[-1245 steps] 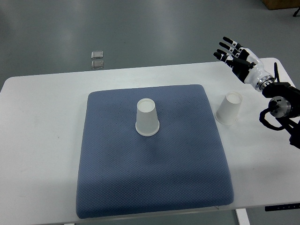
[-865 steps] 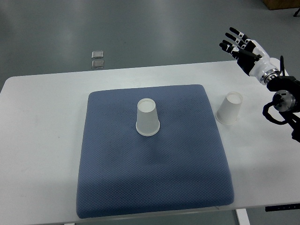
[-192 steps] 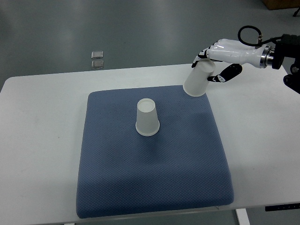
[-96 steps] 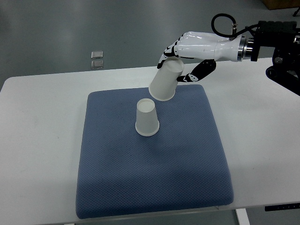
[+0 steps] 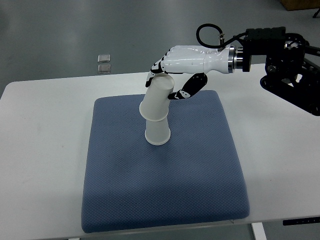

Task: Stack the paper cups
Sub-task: 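Lower the held cup onto the centre cup and open the right hand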

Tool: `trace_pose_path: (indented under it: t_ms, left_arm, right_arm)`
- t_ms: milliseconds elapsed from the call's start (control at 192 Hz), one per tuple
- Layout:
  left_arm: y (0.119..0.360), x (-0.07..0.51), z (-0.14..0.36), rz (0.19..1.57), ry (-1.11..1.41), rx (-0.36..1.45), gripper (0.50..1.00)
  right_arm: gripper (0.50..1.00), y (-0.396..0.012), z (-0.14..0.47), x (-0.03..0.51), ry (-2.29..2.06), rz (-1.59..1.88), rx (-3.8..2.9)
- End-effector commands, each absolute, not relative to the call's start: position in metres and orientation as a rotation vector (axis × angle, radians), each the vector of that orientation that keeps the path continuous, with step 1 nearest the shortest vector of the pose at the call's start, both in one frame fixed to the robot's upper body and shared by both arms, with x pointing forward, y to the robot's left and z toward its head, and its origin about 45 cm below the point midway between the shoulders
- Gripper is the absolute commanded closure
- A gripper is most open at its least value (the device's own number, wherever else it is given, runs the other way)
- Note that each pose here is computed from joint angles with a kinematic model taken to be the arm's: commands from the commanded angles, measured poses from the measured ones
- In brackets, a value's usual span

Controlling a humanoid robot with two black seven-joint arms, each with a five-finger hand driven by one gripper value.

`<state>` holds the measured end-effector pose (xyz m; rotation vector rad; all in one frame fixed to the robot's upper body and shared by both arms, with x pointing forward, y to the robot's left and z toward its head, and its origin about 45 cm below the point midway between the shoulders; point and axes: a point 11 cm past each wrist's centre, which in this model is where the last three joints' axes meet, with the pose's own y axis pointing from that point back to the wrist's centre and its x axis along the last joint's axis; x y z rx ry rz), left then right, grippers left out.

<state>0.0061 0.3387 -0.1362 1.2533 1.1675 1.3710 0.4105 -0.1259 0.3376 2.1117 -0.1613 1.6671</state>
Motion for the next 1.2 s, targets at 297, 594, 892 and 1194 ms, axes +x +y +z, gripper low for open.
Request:
trace_pose_path:
  t_ms: [297,594,892,1194]
  left_arm:
    - [0.339,0.006,-0.136,1.371,1.167,1.253,0.500]
    - [0.339,0.006,-0.136,1.371,1.167,1.253,0.500]
    - [0.339,0.006,-0.136,1.371,1.167,1.253,0.500]
    - [0.339,0.006,-0.136,1.371,1.167,1.253,0.500]
  right_arm:
    - [0.961,-0.120,0.329,0.413,-0.172,1.659,2.070]
    - [0.957,-0.122,0.324,0.414,-0.187,1.638,2.063]
    - [0.854,-0.119,0.319,0.412,-0.171,1.633,2.071]
    - [0.603,-0.121,0.318,0.412,-0.182,1.632,2.071]
